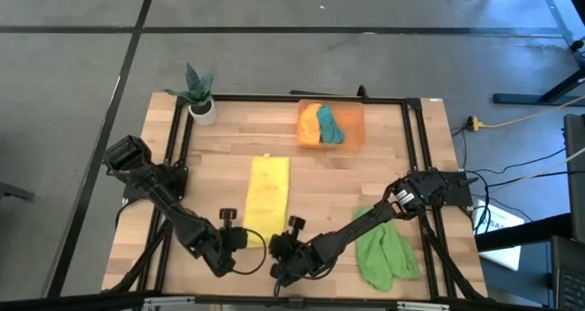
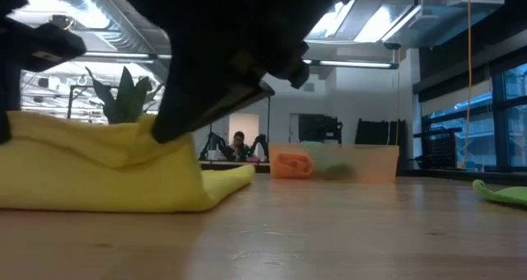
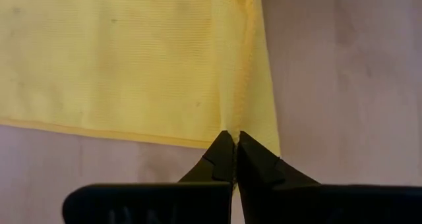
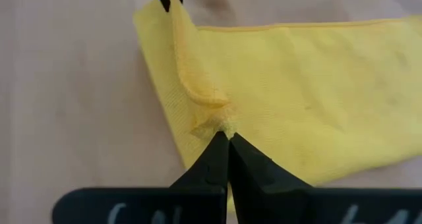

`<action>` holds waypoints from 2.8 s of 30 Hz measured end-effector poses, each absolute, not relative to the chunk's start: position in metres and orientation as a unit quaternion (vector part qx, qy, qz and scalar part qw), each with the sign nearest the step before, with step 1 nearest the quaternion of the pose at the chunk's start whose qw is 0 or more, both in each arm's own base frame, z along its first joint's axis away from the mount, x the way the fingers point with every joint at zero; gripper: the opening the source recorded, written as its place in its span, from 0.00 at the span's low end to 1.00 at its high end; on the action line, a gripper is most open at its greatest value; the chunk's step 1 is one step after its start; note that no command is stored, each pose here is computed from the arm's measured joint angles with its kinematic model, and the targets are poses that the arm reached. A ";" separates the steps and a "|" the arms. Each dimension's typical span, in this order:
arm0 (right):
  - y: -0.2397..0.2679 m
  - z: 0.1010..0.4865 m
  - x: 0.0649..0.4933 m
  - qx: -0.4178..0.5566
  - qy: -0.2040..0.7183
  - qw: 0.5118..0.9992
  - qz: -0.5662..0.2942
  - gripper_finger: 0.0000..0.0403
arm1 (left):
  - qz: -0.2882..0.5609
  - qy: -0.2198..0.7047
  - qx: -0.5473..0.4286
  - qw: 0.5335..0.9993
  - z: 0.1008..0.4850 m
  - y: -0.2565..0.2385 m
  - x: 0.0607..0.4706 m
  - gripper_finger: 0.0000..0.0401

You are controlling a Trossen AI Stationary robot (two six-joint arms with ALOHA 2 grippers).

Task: Roll microfiber towels into tight, uniform cylinder then place into a basket
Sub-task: Roll the yellow microfiber towel

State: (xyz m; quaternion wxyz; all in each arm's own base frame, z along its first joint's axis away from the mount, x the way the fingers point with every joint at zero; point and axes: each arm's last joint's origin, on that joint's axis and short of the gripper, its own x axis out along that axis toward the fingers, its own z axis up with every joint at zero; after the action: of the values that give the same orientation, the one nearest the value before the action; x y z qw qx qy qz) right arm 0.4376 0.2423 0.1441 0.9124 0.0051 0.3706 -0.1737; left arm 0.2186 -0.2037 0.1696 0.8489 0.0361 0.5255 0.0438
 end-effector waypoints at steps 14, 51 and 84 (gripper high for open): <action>0.234 0.141 0.433 -0.017 0.375 0.899 -0.223 0.01 | 0.084 0.533 0.082 0.838 0.150 -0.188 0.238 0.00; 0.194 0.130 0.437 -0.005 0.416 0.864 -0.285 0.33 | 0.094 0.531 0.118 0.834 0.141 -0.182 0.251 0.19; 0.264 0.159 0.410 -0.191 0.450 0.864 -0.121 0.29 | 0.004 0.464 0.078 0.882 0.214 -0.215 0.198 0.19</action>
State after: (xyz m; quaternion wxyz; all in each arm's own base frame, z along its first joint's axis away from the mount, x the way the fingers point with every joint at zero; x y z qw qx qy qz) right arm 0.4101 0.2640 0.1591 0.8641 -0.1908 0.4498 -0.1212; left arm 0.1977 -0.2148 0.2144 0.8823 0.0782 0.4641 0.0040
